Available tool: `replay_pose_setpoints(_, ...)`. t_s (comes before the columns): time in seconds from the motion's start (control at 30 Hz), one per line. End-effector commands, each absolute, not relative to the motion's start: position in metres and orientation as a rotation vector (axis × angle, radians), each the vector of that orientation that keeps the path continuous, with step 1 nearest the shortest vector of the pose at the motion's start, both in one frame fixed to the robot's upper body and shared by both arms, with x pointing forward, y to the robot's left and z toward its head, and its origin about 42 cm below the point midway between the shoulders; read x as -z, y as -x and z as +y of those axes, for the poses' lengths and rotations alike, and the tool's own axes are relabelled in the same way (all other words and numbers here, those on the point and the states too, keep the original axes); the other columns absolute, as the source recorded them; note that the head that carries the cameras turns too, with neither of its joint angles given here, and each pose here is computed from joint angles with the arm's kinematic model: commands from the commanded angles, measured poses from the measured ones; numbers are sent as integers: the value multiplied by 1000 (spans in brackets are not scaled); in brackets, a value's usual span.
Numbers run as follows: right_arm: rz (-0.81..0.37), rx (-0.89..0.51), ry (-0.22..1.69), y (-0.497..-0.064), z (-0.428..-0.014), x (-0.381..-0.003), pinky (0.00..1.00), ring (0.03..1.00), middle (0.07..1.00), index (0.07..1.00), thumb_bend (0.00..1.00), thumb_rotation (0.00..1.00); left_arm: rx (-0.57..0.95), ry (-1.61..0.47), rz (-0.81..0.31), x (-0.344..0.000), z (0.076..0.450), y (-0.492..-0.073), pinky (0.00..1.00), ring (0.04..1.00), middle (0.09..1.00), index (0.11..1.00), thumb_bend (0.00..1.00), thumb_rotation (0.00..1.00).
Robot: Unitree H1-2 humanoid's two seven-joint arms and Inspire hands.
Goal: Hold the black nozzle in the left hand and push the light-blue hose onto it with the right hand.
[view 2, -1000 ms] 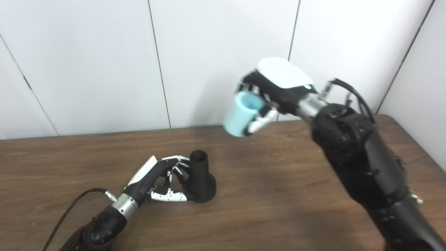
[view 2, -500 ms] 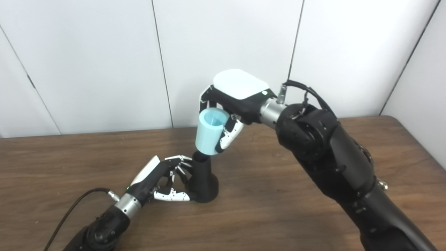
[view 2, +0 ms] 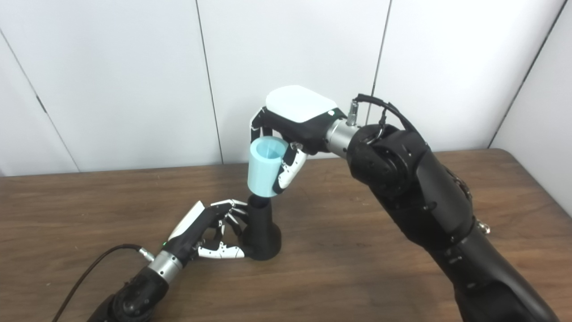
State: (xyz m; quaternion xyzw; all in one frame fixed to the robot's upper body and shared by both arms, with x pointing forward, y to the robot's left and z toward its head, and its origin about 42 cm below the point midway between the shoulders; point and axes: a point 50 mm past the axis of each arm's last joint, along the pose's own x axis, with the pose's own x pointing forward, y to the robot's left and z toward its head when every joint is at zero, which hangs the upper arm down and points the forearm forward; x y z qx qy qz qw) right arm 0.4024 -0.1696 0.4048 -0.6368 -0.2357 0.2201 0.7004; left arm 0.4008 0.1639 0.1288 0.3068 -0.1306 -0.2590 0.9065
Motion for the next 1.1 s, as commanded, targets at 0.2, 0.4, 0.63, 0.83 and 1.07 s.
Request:
replay_pose_setpoints(0.2, -583, -416, 1430, -403, -170, -429, 117, 206, 471, 483, 531, 0, 630, -675, -45, -76, 168, -371, 381, 488, 615, 617, 865, 307)
replay_pose_setpoints(0.4, -574, -423, 1423, -403, -168, -423, 127, 215, 471, 483, 531, 0, 633, -686, -49, -76, 167, -370, 380, 486, 615, 619, 863, 305)
replay_pose_setpoints(0.63, -564, -439, 1420, -403, -164, -412, 137, 225, 471, 483, 531, 0, 635, -693, -43, -76, 168, -371, 380, 485, 615, 620, 864, 306)
replay_pose_setpoints(0.83, -565, -455, 1420, -401, -162, -409, 134, 219, 471, 483, 531, 0, 636, -695, -46, -77, 167, -370, 377, 484, 615, 619, 864, 306)
replay_pose_setpoints(1.07, -546, -475, 1418, -401, -157, -403, 137, 221, 471, 483, 531, 0, 636, -689, -41, -77, 168, -371, 376, 484, 614, 620, 864, 306)
